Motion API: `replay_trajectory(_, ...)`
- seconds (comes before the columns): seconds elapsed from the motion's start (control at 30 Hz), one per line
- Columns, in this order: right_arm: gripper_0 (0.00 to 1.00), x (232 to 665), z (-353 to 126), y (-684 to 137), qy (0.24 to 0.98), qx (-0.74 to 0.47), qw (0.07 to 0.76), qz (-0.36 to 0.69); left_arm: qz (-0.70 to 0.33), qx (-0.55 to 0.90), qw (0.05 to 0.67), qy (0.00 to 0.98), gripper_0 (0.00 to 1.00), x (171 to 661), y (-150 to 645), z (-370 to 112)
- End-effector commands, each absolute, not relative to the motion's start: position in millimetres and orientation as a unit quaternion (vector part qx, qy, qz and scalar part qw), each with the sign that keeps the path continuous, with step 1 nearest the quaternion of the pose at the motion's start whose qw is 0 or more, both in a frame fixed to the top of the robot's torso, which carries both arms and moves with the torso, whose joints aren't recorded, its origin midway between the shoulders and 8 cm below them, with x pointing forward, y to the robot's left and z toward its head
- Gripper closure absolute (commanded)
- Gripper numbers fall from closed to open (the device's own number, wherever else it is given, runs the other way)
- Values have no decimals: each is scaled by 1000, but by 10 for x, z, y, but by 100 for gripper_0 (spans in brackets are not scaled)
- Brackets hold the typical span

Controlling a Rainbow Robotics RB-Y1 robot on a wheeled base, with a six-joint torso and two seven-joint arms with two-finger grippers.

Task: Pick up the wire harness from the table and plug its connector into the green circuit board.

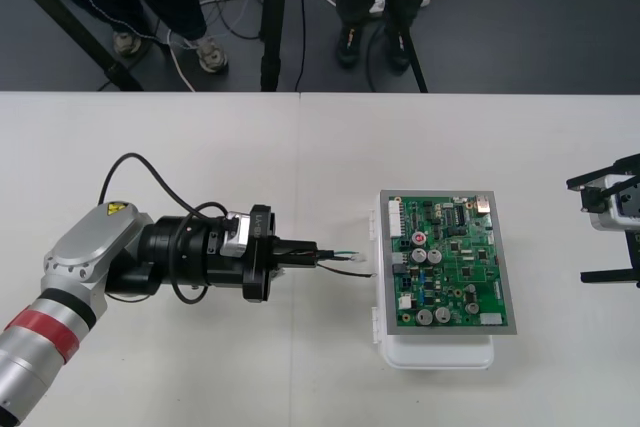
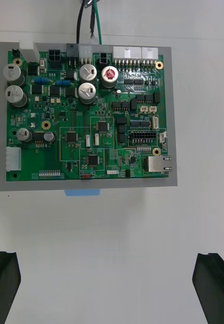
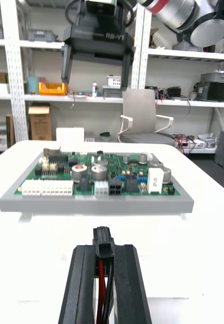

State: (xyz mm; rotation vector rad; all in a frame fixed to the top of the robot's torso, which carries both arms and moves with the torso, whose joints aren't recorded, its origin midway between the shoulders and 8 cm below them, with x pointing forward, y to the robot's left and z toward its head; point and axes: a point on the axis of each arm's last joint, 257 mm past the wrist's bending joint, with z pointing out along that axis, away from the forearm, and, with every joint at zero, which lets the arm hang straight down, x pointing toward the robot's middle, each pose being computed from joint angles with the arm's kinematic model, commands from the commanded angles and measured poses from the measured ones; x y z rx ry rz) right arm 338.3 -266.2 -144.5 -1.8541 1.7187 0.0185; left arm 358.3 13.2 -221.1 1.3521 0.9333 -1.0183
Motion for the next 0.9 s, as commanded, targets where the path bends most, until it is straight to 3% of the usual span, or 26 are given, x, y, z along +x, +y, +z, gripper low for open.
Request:
replay_trajectory(0.03,0,3318,-1459,-2585,623,-723,299,6,-429,602,601,303,100,3419,-88,-1897)
replay_trajectory(0.9,0,3266,-1441,-2474,616,-724,310,26,-413,609,595,322,100,3431,-403,-2089)
